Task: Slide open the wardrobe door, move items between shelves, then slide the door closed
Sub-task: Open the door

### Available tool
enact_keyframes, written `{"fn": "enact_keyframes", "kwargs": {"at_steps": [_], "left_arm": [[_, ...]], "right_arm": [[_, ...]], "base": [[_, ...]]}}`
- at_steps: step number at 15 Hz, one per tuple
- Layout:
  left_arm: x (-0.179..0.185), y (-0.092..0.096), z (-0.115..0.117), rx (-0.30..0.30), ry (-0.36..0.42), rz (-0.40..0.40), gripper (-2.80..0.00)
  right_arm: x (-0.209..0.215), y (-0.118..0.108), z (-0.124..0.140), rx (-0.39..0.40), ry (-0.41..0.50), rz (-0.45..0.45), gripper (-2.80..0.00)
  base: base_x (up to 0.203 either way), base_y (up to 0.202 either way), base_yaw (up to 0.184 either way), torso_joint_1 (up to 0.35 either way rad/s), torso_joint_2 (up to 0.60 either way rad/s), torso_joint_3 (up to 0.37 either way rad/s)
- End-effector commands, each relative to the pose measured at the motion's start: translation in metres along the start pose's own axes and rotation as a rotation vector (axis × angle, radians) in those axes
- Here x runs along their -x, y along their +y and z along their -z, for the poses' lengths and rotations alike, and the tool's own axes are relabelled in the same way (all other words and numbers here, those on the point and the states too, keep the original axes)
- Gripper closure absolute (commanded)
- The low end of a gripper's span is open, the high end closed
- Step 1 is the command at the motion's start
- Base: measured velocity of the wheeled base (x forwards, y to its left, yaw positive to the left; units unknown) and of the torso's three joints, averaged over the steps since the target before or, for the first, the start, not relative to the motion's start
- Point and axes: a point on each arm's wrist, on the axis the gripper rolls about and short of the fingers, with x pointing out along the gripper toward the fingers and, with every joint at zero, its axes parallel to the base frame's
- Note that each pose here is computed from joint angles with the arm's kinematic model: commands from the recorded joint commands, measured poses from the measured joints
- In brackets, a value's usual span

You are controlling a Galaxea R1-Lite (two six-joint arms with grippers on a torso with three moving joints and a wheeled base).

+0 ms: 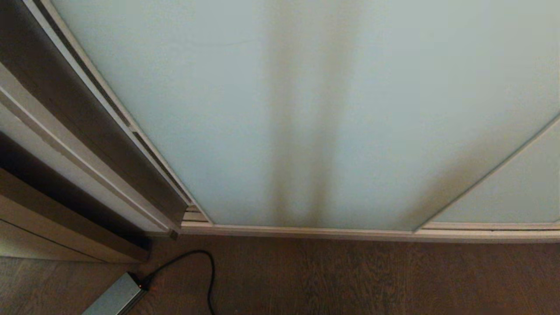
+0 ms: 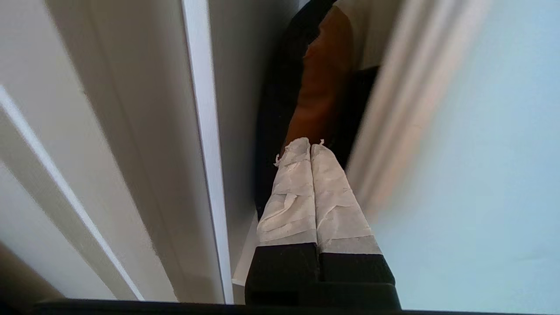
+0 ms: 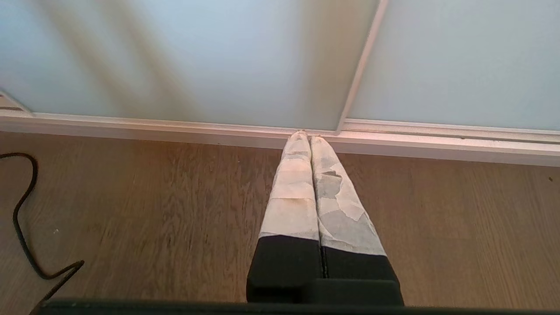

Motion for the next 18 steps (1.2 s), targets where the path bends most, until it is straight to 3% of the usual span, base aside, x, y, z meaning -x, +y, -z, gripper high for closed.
{"fn": "enact_keyframes", "kwargs": {"at_steps": [1, 7, 10, 13, 18], "left_arm": [[-0.002, 0.001, 0.004, 0.0, 0.011, -0.003, 0.0], [-0.021, -0.006, 0.039, 0.05, 0.14, 0.115, 0.0], [-0.047, -0.01, 0.054, 0.051, 0.116, 0.135, 0.0], [-0.063, -0.026, 0.064, 0.071, 0.119, 0.192, 0.0], [-0.086, -0.062, 0.081, 0.104, 0.127, 0.209, 0.0]], "right_arm": [[0.0, 0.0, 0.0, 0.001, -0.002, 0.0, 0.0], [0.0, 0.0, 0.0, 0.0, -0.002, 0.0, 0.0], [0.0, 0.0, 0.0, 0.001, -0.002, 0.0, 0.0], [0.0, 0.0, 0.0, -0.001, -0.002, 0.0, 0.0], [0.0, 0.0, 0.0, -0.001, -0.002, 0.001, 0.0]], "base": [[0.0, 0.0, 0.0, 0.0, 0.0, 0.0], [0.0, 0.0, 0.0, 0.0, 0.0, 0.0], [0.0, 0.0, 0.0, 0.0, 0.0, 0.0], [0.0, 0.0, 0.0, 0.0, 0.0, 0.0], [0.0, 0.0, 0.0, 0.0, 0.0, 0.0]]}}
